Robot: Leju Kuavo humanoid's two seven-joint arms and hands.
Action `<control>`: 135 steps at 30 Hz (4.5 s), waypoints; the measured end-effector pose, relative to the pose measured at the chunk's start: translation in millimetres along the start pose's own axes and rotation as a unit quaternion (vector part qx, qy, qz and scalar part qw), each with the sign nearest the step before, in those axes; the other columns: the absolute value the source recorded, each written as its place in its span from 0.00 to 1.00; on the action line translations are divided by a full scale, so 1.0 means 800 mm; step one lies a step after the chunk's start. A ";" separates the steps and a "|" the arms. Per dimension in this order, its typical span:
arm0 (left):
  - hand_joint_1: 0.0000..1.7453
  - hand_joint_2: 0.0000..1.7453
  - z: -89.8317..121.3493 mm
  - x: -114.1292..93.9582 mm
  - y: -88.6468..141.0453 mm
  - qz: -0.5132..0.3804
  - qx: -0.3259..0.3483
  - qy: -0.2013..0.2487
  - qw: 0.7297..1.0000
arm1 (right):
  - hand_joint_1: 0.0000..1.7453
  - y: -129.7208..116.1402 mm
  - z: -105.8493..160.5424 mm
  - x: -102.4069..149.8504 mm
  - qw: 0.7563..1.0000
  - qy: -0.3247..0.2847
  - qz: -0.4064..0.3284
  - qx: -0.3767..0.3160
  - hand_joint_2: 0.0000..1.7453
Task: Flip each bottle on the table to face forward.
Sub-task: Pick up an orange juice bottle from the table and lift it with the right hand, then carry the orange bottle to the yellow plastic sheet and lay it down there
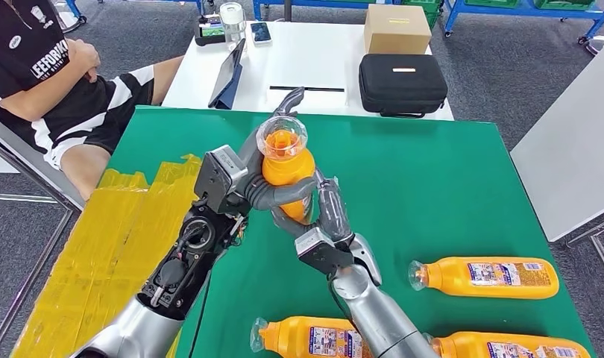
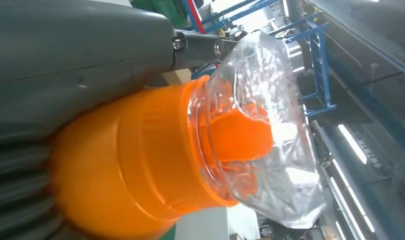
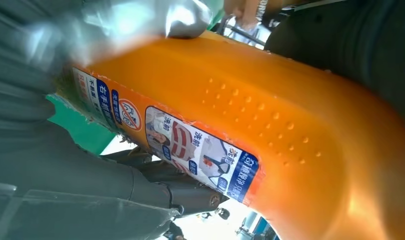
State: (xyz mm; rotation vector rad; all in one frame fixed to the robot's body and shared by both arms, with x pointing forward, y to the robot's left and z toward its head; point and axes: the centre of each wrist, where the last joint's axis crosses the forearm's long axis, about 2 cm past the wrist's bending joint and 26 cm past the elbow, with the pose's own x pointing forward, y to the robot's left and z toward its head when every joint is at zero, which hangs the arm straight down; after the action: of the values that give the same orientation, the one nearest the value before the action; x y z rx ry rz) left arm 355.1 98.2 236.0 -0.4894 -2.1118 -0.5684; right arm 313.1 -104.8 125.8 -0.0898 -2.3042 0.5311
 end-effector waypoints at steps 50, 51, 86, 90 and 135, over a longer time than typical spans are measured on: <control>1.00 1.00 0.000 -0.036 0.011 0.014 0.026 0.038 0.999 | 1.00 -0.002 0.012 0.003 1.000 0.011 -0.006 0.011 1.00; 1.00 1.00 0.001 -0.036 0.011 0.015 0.027 0.038 0.999 | 1.00 -0.002 0.012 0.003 1.000 0.011 -0.006 0.012 1.00; 1.00 1.00 0.020 -0.041 0.060 -0.018 0.162 0.043 0.986 | 0.00 0.005 0.004 0.036 0.998 -0.061 -0.015 -0.024 1.00; 1.00 1.00 0.020 -0.039 0.071 -0.123 0.214 0.043 0.968 | 0.00 0.004 0.007 0.038 0.998 -0.063 -0.011 -0.028 1.00; 1.00 1.00 0.077 -0.077 0.265 -0.781 -0.089 0.320 0.529 | 0.00 -0.039 0.002 0.058 0.989 -0.091 -0.016 -0.119 1.00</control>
State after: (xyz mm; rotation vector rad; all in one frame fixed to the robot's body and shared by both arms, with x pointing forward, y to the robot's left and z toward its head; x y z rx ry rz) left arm 461.6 298.2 198.7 1.5694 -1.1714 -1.5844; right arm 281.9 -123.1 168.5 -0.1251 -2.5368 0.2536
